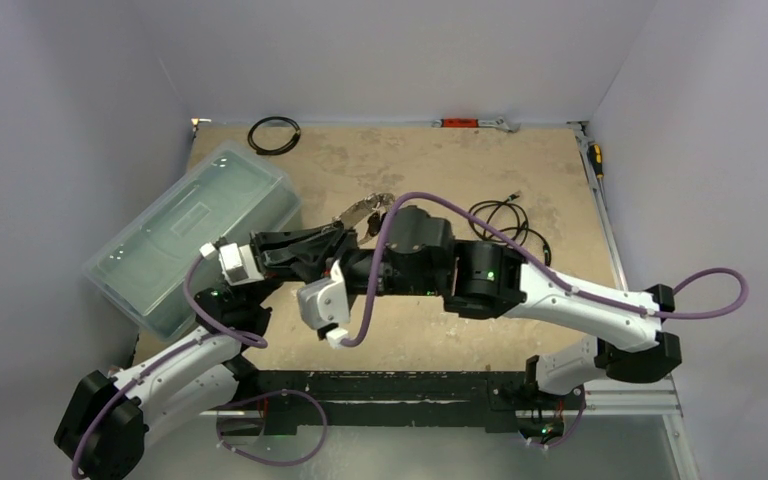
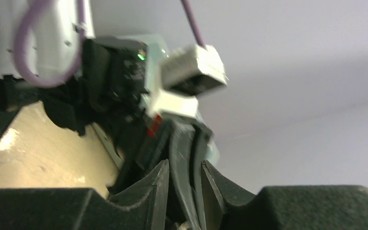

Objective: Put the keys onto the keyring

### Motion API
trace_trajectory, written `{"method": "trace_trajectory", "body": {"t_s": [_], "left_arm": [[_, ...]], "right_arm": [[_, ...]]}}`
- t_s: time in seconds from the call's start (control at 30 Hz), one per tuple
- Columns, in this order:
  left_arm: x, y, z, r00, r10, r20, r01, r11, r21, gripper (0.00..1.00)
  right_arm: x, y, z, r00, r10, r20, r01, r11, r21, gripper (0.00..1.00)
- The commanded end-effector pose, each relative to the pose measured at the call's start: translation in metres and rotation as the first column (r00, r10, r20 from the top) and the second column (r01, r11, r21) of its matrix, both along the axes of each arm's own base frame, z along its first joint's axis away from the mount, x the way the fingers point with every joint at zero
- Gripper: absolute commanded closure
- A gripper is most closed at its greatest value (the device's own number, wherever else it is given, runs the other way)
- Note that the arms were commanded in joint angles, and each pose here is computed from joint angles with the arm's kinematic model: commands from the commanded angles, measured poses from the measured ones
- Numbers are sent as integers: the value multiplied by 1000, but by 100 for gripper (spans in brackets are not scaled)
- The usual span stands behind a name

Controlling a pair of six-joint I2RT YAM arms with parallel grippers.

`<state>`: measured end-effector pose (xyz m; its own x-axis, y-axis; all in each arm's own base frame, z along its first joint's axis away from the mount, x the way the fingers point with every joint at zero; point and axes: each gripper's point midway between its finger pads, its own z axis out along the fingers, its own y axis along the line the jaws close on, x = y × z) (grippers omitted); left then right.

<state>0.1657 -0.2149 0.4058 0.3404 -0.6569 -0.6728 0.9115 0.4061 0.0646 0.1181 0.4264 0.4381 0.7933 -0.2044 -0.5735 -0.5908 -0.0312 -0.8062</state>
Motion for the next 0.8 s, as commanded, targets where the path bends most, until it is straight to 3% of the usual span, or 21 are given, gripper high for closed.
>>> {"method": "trace_trajectory", "body": {"t_s": [0.0,0.17,0.3,0.5,0.77], "left_arm": [[-1,5,10,1000,19,18,-19,999,-35,100],[-4,8,11,1000,8,16,-8,999,-51,100],[-5,10,12,1000,2,10,-2,998,-65,100],[-9,11,14,1000,-18,18,19,996,-86,100],[-17,13,17,998,-41,43,45,995,-94,100]], "right_arm": [[-21,16,14,996,91,-18,-90,995,54,64],[-9,17,9,1000,19,-14,-18,997,73,61],[3,2,37,998,-61,-13,62,982,178,58],[-29,-40,92,998,68,-8,-61,943,327,52],[-21,-72,56,1000,-5,-19,8,985,172,51]]}}
